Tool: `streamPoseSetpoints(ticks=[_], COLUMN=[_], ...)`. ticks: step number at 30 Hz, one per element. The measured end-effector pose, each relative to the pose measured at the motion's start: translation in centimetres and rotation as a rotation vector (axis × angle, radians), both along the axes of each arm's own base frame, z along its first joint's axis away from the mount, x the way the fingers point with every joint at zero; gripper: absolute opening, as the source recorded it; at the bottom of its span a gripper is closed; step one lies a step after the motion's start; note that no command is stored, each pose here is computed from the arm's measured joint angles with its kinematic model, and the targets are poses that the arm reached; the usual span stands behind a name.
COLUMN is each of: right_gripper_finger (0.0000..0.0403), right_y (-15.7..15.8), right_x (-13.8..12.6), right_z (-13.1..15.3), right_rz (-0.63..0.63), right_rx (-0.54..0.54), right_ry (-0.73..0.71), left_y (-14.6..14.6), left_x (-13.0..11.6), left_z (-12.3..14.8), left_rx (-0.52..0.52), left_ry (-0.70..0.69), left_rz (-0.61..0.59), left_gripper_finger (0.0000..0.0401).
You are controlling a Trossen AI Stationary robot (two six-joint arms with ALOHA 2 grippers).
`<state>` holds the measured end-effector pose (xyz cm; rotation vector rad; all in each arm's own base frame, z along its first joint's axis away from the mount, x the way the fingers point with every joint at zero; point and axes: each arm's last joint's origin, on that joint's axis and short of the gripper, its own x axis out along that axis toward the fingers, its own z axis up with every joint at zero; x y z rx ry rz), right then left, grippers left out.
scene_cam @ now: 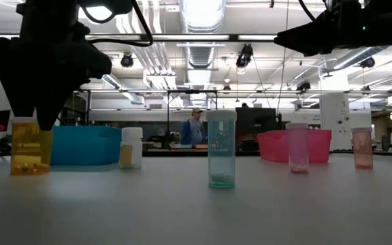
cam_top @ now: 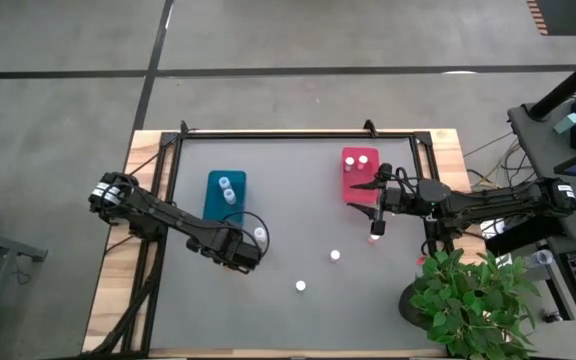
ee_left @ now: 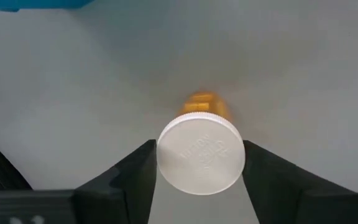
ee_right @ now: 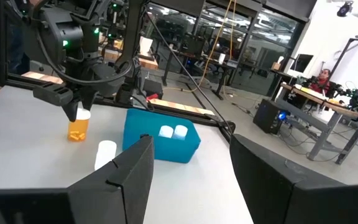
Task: Pick and place medicine bottles into bin by pill shape (circle, oval)
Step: Put the orange capsule bottle into the blue bin
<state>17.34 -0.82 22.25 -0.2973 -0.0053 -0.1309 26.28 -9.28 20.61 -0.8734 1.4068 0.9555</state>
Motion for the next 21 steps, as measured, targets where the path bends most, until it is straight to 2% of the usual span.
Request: streamPoseSetpoints(ticks=[3, 7, 14, 17, 21], right_gripper_finger=[0.0201, 0.0201, 0.0201, 0.0201, 0.0201], right_y=[0.0, 0.0, 0.0, 0.0, 0.0], right_x=[0.0, 0.0, 0.0, 0.0, 0.0], right_z=[0.0, 0.0, 0.0, 0.0, 0.0], right_rz=[0.0, 0.0, -0.001, -0.001, -0.001], right_rx=[0.0, 0.0, -0.001, -0.001, -0.001], right_ry=[0.001, 0.003, 0.004, 0.004, 0.004], left_y=[-0.1, -0.2, -0.1, 0.3, 1.4], left_x=[0.0, 0.5, 2.2, 3.1, 3.9], left_z=[0.1, 1.3, 4.9, 6.6, 8.9], left_rx=[-0.022, -0.115, -0.17, -0.143, -0.035], left_ry=[0.006, -0.012, -0.153, -0.229, -0.318], left_rz=[-0.008, -0.046, -0.155, -0.201, -0.25], left_gripper_finger=[0.0193, 0.0194, 0.0194, 0.0195, 0.0195])
